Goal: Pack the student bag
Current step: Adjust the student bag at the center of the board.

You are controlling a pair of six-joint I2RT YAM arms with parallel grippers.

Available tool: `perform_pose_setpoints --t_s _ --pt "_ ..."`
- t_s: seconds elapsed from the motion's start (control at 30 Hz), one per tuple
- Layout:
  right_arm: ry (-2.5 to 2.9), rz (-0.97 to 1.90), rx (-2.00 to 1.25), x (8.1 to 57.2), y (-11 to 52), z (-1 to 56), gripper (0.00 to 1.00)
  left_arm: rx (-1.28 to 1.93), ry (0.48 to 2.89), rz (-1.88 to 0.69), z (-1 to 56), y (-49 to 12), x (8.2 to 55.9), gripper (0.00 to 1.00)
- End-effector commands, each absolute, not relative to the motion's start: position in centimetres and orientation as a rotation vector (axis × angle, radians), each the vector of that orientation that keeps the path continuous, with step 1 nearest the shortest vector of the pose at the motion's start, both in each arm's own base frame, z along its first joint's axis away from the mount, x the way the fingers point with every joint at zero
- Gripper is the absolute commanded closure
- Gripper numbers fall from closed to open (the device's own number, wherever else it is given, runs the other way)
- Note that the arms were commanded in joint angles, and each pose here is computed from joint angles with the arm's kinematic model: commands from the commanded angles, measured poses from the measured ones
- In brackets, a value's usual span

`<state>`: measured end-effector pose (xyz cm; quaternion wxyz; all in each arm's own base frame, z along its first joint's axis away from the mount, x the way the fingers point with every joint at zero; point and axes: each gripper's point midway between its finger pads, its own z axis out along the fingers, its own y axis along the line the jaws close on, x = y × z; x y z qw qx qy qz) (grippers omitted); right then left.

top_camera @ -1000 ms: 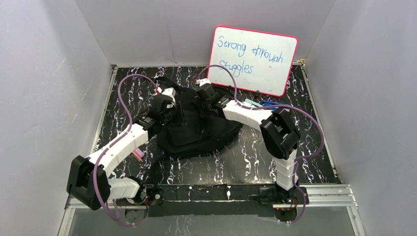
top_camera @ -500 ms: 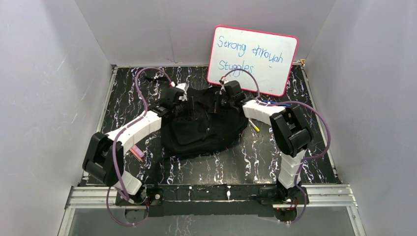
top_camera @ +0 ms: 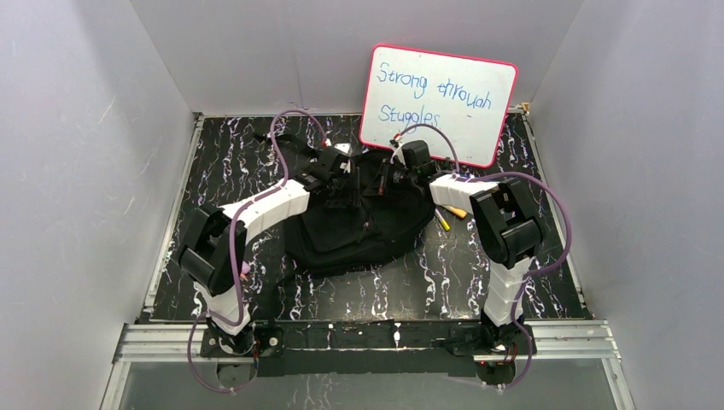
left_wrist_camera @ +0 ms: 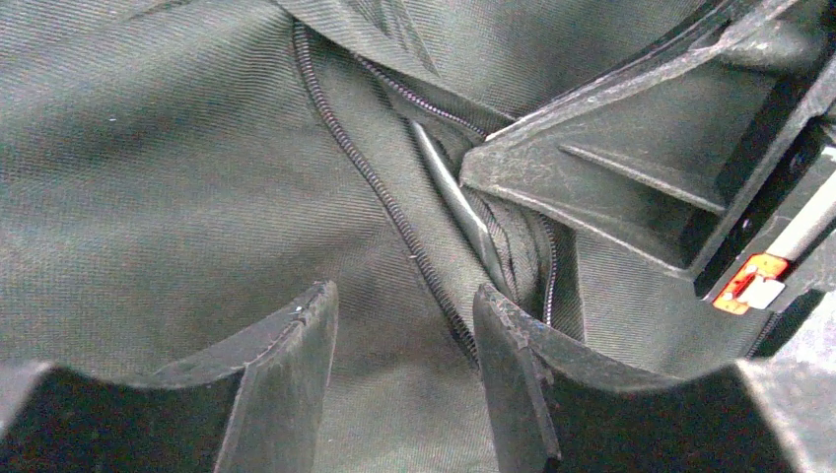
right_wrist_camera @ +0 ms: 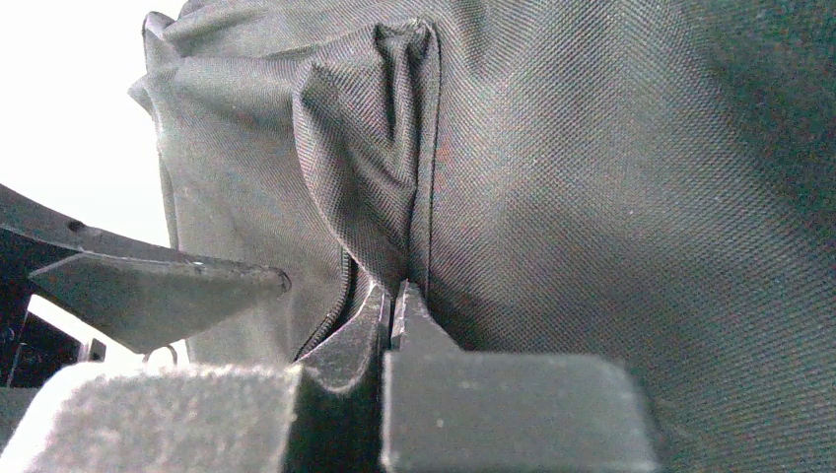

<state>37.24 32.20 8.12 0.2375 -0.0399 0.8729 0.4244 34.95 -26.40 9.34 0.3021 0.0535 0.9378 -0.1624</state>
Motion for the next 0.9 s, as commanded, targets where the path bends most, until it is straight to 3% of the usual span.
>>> perform_pose_setpoints --t_s 0.0,0.5,0.6,0.73,0.87 --pt "2.433 1.203 -0.119 36.0 32.3 7.0 1.00 0.163 2.458 -0.388 10.6 -27.1 35.8 0.49" --pt "2.434 1.210 -0.104 35.9 32.2 7.0 1.00 0.322 2.515 -0.075 8.3 -25.6 34.9 0.58" --pt "2.433 1.211 -0.102 35.9 32.2 7.1 1.00 0.336 2.509 -0.036 8.4 -25.1 35.0 0.70" --pt "2.433 1.238 -0.066 35.3 32.2 7.5 1.00 0.334 2.491 -0.005 8.9 -24.7 35.4 0.99" --pt "2.418 1.288 0.016 33.9 32.6 8.1 1.00 0.311 2.468 0.066 9.4 -23.5 35.8 1.00"
